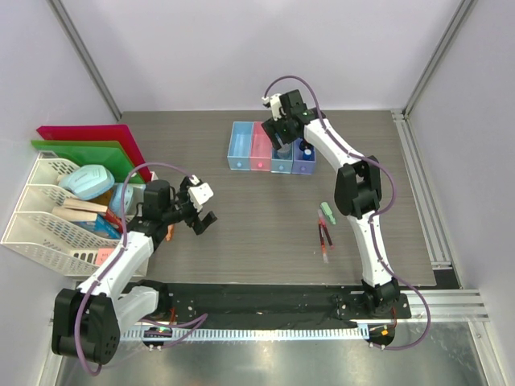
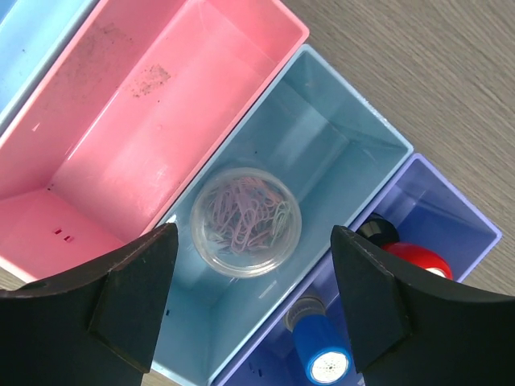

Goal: Sort the stationery into containers
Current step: Place the stationery in the storage box, then pick up the stationery from the center of the board.

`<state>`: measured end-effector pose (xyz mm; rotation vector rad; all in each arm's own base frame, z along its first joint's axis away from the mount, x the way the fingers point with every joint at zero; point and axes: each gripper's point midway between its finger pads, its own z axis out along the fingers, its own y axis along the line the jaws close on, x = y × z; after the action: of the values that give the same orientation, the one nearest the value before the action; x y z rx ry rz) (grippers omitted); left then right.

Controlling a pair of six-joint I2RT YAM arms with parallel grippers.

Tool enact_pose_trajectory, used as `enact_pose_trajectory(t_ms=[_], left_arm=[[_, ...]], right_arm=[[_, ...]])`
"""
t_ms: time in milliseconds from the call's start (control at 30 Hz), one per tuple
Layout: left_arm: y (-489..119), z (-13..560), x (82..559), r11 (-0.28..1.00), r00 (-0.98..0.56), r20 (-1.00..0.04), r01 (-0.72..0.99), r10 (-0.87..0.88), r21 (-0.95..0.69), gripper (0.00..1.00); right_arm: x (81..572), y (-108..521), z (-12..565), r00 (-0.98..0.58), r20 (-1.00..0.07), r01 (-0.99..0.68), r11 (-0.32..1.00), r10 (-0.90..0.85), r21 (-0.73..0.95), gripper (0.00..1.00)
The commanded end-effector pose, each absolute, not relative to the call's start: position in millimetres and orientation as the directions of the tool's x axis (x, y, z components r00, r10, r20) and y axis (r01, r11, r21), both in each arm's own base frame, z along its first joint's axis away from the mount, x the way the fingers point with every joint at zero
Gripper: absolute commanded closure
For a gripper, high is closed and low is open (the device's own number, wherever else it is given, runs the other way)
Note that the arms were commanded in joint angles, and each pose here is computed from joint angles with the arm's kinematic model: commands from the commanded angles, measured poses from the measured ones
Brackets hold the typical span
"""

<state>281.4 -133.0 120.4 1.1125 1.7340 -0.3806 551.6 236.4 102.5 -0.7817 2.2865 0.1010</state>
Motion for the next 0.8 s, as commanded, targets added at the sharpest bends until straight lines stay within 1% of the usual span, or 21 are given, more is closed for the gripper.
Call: enact_pose_trajectory(t_ms=[0,133,200,233,267,300,333,367,400,433,467,500,533,567,600,733,767], left_arm=[[-138,128,283,0.518,-0.045,-0.879,0.822,0.475,0.238,0.0],[-136,130,287,0.53,-0.041,-0.88,0.811,0.474,0.247,0.0],[-135,131,290,0.545,-0.047,-0.881,0.8,0.471,0.249,0.0],[-132,132,293,0.56,-0.051,-0.878,0.787,0.477,0.259,0.0],[-130,133,296,0.566,-0.051,-0.875,0.78,0.481,0.266,0.0],[-128,130,295,0.562,-0.057,-0.866,0.781,0.496,0.271,0.0],[-125,129,297,0.563,-0.06,-0.857,0.777,0.513,0.283,0.0],[-124,130,298,0.558,-0.062,-0.849,0.778,0.525,0.288,0.0],[-119,123,293,0.552,-0.096,-0.835,0.789,0.543,0.269,0.0],[-117,128,296,0.547,-0.086,-0.826,0.787,0.557,0.286,0.0],[-113,124,296,0.549,-0.11,-0.816,0.789,0.568,0.276,0.0],[-109,118,292,0.556,-0.149,-0.801,0.791,0.58,0.255,0.0],[-103,118,295,0.57,-0.169,-0.786,0.778,0.595,0.264,0.0],[-100,112,295,0.577,-0.199,-0.771,0.777,0.605,0.253,0.0],[-95,107,292,0.584,-0.23,-0.755,0.775,0.615,0.239,0.0],[-76,97,291,0.639,-0.324,-0.698,0.729,0.638,0.245,0.0],[-64,93,291,0.669,-0.368,-0.667,0.694,0.648,0.266,0.0]], right_arm=[[566,243,151,-0.483,-0.735,-0.541,0.822,-0.476,-0.177,0.18],[562,242,166,-0.477,-0.75,-0.531,0.831,-0.457,-0.168,0.18],[556,242,189,-0.464,-0.775,-0.521,0.84,-0.428,-0.152,0.18],[551,240,191,-0.47,-0.774,-0.522,0.841,-0.424,-0.144,0.18],[544,238,212,-0.455,-0.795,-0.511,0.849,-0.401,-0.136,0.18],[540,236,218,-0.454,-0.798,-0.507,0.851,-0.396,-0.134,0.18],[530,233,209,-0.474,-0.781,-0.515,0.847,-0.407,-0.129,0.18],[519,228,230,-0.45,-0.792,-0.523,0.84,-0.413,-0.142,0.18],[509,227,229,-0.45,-0.781,-0.55,0.824,-0.433,-0.14,0.18],[495,222,217,-0.471,-0.75,-0.571,0.809,-0.464,-0.141,0.18],[483,215,212,-0.489,-0.72,-0.583,0.798,-0.492,-0.15,0.18],[472,206,225,-0.479,-0.721,-0.577,0.799,-0.5,-0.171,0.18],[455,197,206,-0.516,-0.672,-0.595,0.786,-0.532,-0.165,0.18],[445,192,200,-0.523,-0.653,-0.605,0.778,-0.549,-0.17,0.18],[425,181,191,-0.531,-0.624,-0.618,0.766,-0.573,-0.178,0.18],[385,160,163,-0.564,-0.562,-0.631,0.755,-0.605,-0.179,0.18],[379,156,158,-0.572,-0.555,-0.628,0.758,-0.604,-0.177,0.18]])
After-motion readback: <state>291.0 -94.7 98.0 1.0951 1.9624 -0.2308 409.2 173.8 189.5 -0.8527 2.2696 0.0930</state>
